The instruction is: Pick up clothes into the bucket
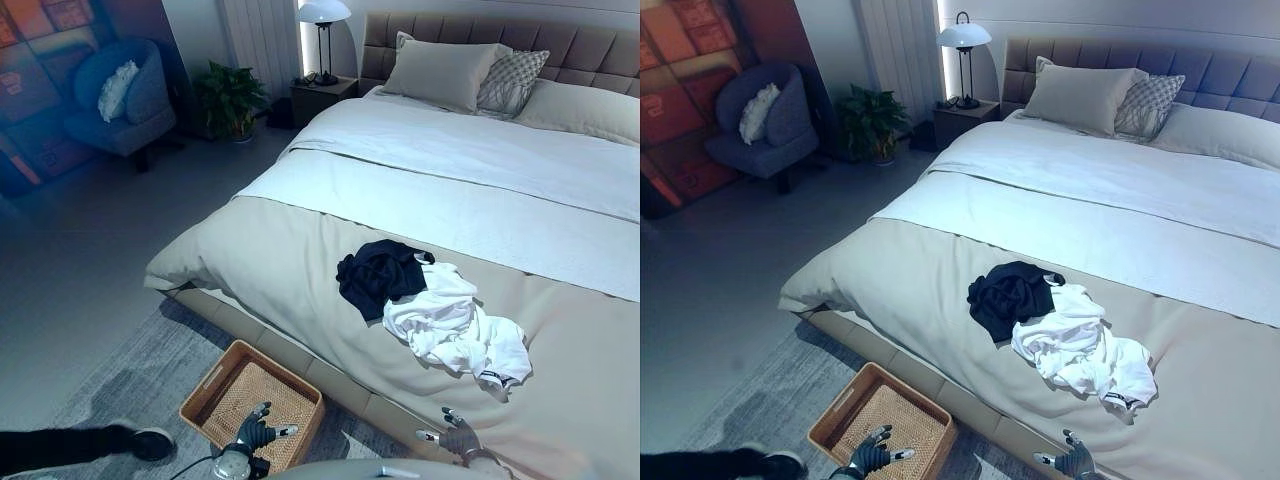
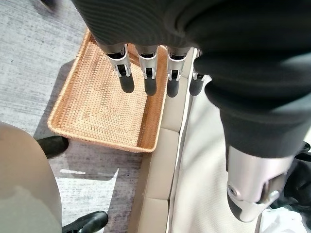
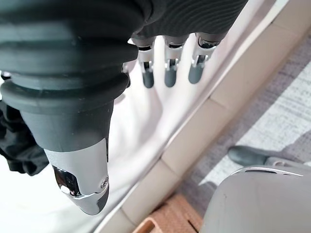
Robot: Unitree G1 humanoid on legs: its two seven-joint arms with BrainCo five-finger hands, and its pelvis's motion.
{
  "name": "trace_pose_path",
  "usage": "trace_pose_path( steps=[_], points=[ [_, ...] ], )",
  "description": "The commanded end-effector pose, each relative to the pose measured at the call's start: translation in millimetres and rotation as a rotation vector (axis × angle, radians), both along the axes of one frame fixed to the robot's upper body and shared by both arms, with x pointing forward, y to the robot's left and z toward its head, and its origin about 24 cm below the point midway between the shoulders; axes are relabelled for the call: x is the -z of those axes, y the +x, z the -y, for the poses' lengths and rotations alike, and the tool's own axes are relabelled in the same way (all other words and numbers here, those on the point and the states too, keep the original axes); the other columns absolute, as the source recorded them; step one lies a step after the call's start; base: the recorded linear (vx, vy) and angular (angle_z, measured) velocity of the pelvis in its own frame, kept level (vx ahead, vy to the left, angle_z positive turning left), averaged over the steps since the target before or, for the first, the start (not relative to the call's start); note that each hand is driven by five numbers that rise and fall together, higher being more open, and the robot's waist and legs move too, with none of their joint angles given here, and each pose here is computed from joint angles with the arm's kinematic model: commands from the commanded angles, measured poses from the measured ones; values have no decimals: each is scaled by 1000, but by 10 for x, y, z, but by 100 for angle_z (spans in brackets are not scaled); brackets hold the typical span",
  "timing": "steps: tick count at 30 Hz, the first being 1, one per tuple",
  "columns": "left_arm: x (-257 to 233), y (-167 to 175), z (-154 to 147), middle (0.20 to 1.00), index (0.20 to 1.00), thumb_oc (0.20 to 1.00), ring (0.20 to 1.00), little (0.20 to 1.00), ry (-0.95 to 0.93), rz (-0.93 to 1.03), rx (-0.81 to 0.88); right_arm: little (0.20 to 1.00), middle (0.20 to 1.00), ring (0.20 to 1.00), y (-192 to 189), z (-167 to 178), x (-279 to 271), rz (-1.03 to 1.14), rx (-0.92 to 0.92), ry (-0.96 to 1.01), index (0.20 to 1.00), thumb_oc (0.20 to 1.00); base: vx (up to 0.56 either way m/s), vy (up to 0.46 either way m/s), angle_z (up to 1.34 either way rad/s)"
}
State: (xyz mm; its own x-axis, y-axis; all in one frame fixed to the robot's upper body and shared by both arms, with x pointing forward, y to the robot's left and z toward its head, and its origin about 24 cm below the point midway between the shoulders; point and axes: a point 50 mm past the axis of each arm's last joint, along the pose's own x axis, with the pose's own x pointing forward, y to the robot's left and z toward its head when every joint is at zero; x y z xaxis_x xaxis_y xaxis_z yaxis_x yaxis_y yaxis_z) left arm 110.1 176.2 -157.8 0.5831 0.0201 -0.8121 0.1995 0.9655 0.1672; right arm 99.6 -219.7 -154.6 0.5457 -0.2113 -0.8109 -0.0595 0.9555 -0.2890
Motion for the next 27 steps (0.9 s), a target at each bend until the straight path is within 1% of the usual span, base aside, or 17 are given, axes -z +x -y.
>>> trace_pose_path(
  steps=[1, 11, 15, 16, 17, 18, 19, 20, 21, 24, 26, 27],
  points=[
    [-6, 84, 79, 1000, 1000, 1000, 1000, 1000, -17, 8, 22, 1000, 1000, 1000, 233, -60, -29, 24, -55, -16, 1000, 1000, 0, 0, 0],
    [4, 59, 70, 1000, 1000, 1000, 1000, 1000, -16, -5, 10, 1000, 1000, 1000, 289, -49, -50, 41, -45, -21, 1000, 1000, 0, 0, 0],
    [10, 41, 55, 1000, 1000, 1000, 1000, 1000, -1, -12, 18, 1000, 1000, 1000, 687, -32, -243, 196, -38, -17, 1000, 1000, 0, 0, 0],
    [10, 42, 55, 1000, 1000, 1000, 1000, 1000, -1, -12, 18, 1000, 1000, 1000, 688, -32, -243, 196, -38, -17, 1000, 1000, 0, 0, 0],
    [7, 45, 56, 1000, 1000, 1000, 1000, 1000, 9, -7, 29, 1000, 1000, 1000, 955, -10, -428, 319, -55, -36, 1000, 1000, 0, 0, 0],
    [7, 45, 57, 1000, 1000, 1000, 1000, 1000, 8, -7, 30, 1000, 1000, 1000, 954, -9, -428, 319, -55, -36, 1000, 1000, 0, 0, 0],
    [-13, 93, 69, 1000, 1000, 1000, 1000, 1000, 18, 17, 39, 1000, 1000, 1000, 1319, 15, -753, 501, -77, -75, 1000, 1000, 0, 0, 0],
    [-13, 94, 70, 1000, 1000, 1000, 1000, 1000, 18, 17, 40, 1000, 1000, 1000, 1319, 16, -754, 501, -77, -76, 1000, 1000, -69, 4, 2],
    [-38, 157, 71, 1000, 1000, 1000, 1000, 1000, 27, 44, 48, 1000, 1000, 1000, 1551, 87, -1009, 623, -71, -128, 1000, 1000, -65, 5, 1],
    [-84, 276, 49, 1000, 1000, 1000, 1000, 1000, 45, 84, 44, 1000, 1000, 1000, 1875, 296, -1461, 808, 13, -216, 1000, 1000, -95, 7, 4],
    [-120, 367, 51, 1000, 1000, 1000, 1000, 1000, 50, 114, 48, 1000, 1000, 1000, 1998, 434, -1653, 862, 53, -283, 1000, 1000, -61, 12, 13],
    [-122, 370, 53, 1000, 1000, 1000, 1000, 1000, 50, 115, 48, 1000, 1000, 1000, 2001, 435, -1656, 863, 53, -283, 1000, 1000, -74, 15, 22]
  ],
)
